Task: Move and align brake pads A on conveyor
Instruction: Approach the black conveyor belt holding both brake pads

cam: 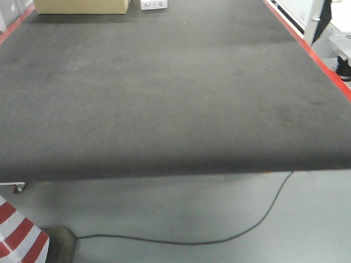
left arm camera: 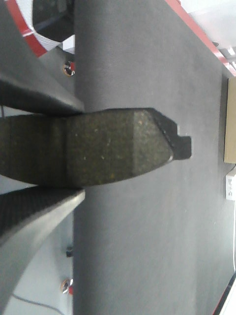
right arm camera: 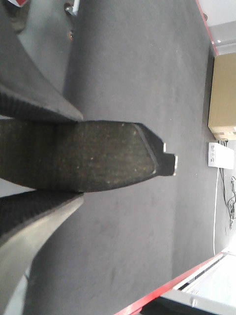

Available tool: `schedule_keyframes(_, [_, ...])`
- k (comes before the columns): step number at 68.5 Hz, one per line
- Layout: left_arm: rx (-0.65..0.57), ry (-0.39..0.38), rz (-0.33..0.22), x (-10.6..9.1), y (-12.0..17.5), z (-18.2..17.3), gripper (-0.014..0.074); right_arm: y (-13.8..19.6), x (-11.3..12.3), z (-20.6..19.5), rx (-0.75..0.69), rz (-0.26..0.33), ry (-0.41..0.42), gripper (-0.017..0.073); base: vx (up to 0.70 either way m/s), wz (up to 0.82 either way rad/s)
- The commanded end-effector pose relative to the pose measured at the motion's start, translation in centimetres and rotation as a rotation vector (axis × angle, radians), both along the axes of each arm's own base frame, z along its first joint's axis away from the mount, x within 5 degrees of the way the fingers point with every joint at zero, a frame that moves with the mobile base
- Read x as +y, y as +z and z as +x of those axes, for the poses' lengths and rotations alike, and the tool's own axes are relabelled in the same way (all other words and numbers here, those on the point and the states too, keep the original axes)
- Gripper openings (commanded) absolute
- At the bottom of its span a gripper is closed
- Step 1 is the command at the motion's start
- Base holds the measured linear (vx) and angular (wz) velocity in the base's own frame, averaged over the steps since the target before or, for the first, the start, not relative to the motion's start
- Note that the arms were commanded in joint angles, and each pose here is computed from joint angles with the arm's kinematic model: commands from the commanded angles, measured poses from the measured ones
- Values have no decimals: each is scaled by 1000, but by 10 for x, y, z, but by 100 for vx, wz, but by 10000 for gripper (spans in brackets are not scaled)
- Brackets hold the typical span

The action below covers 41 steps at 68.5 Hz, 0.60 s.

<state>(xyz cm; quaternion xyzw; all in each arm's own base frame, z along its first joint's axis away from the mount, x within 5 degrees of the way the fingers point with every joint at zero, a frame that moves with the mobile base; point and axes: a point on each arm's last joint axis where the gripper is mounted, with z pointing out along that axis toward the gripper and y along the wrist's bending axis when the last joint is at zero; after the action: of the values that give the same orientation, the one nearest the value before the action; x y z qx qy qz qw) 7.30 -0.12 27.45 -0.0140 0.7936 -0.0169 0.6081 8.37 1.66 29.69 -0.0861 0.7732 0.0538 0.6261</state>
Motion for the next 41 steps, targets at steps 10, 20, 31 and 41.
schedule_keyframes(10, [-120,5,-10,0,18,2,-6,19,0,1,-125,10,3,-7,32,7])
schedule_keyframes(20, [-120,5,-10,0,18,2,-6,19,0,1,-125,10,3,-7,32,0])
schedule_keyframes(31, [-120,5,-10,0,18,2,-6,19,0,1,-125,10,3,-7,33,-2])
schedule_keyframes(41, [-120,5,-10,0,18,2,-6,19,0,1,-125,10,3,-7,34,-3])
